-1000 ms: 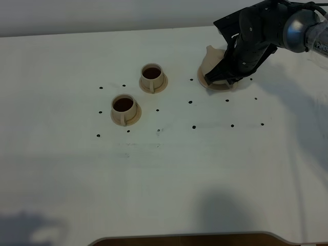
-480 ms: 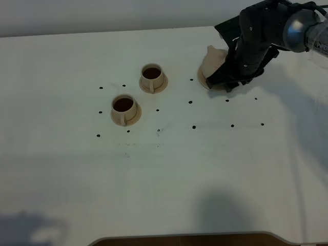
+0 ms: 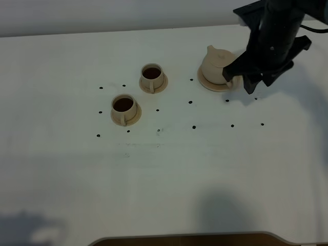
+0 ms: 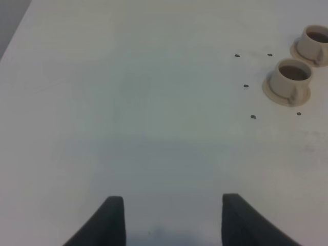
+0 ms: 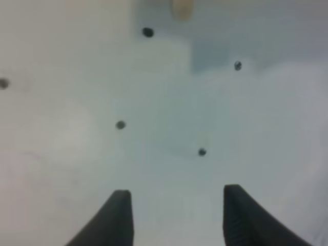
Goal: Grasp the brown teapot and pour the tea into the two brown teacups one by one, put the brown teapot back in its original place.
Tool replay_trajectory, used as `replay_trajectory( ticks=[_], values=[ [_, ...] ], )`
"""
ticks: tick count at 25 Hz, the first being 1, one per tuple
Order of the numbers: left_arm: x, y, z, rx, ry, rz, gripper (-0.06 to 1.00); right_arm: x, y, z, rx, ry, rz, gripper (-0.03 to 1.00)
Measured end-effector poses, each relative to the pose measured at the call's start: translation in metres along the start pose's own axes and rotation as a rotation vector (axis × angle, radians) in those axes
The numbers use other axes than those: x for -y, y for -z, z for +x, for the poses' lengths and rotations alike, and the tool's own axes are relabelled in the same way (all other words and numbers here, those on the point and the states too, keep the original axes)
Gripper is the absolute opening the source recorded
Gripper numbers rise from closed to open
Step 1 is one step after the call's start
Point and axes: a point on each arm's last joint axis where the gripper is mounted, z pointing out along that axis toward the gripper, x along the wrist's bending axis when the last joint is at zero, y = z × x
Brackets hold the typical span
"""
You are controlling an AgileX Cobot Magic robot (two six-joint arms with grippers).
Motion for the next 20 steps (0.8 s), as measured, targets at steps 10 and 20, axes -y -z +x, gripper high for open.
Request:
replay_trajectory(
  ticks=[10,20],
  values=[
    [0.0,0.0,0.0,0.0,0.0,0.0,0.46,0.108,0.044,0.011,-0.066,-0.044,0.032,0.34],
    [0.0,0.0,0.0,0.0,0.0,0.0,0.46,0.225,0.054,0.018,-0.072,-0.05,-0.046,0.33]
  ],
)
